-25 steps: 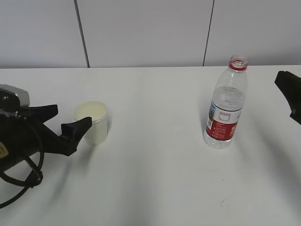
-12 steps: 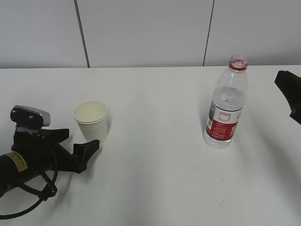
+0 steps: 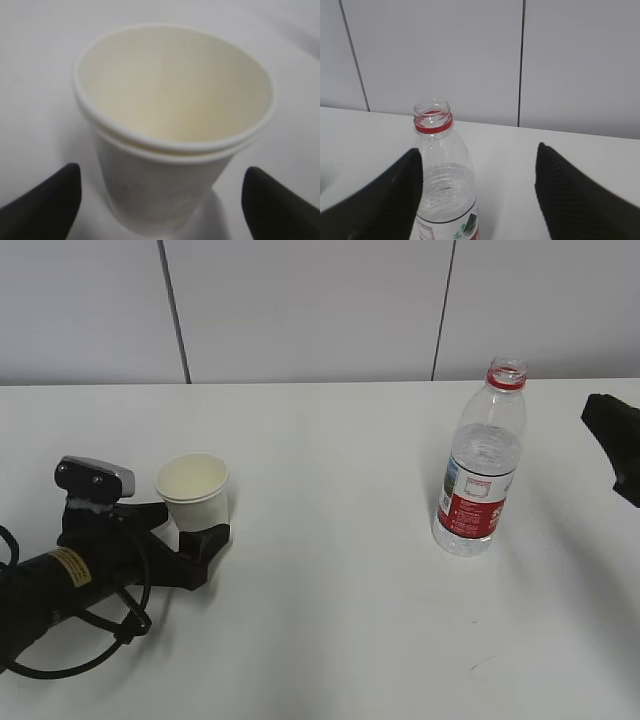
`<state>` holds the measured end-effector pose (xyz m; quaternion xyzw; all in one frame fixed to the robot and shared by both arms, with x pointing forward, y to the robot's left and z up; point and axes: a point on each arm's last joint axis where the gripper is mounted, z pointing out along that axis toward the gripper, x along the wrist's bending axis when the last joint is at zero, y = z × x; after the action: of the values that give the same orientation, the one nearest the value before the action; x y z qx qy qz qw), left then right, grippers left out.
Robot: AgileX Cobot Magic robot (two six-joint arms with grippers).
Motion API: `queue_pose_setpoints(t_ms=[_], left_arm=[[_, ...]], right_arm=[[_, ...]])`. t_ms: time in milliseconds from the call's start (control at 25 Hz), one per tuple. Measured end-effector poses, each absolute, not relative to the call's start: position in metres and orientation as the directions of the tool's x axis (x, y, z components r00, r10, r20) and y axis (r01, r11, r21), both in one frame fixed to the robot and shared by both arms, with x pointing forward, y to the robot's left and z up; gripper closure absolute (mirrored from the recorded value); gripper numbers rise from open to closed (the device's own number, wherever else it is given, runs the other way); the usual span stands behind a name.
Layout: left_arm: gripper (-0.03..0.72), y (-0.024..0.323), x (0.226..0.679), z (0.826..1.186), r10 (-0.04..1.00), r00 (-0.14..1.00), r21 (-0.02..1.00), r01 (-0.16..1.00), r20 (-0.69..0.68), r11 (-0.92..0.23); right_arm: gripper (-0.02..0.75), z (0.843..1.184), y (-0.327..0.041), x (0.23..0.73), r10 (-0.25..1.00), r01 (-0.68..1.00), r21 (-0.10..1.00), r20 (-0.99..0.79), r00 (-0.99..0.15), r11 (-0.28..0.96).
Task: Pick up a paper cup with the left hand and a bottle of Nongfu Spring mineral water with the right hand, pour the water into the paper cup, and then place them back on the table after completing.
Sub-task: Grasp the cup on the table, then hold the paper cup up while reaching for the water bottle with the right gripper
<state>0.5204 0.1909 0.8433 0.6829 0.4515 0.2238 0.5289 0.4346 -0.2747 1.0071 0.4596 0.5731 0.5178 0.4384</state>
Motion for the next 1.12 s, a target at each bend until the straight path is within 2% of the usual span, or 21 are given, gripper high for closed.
queue_pose_setpoints(t_ms=[440,680,960,1120], left_arm=[[0.097,0.185,0.541,0.85,0.85,0.503,0.947,0.32,-0.157,-0.015],[0.11,0.184,0.543,0.845,0.851,0.501,0.945,0.327,-0.158,-0.017],[0.243,0.184,0.543,0.845,0.85,0.503,0.945,0.326,-0.158,-0.017],[0.279,0.184,0.543,0.845,0.85,0.503,0.945,0.326,-0.158,-0.017]], right_arm=[[0.218,1.007,-0.275,0.435,0.981,0.071,0.997,-0.027,-0.193,0.041],[0.218,1.007,-0.275,0.435,0.981,0.071,0.997,-0.027,-0.193,0.041],[0.218,1.007,-0.275,0.435,0.981,0.071,0.997,-0.026,-0.193,0.041],[0.218,1.007,-0.275,0.435,0.981,0.071,0.997,-0.026,-0.193,0.041]])
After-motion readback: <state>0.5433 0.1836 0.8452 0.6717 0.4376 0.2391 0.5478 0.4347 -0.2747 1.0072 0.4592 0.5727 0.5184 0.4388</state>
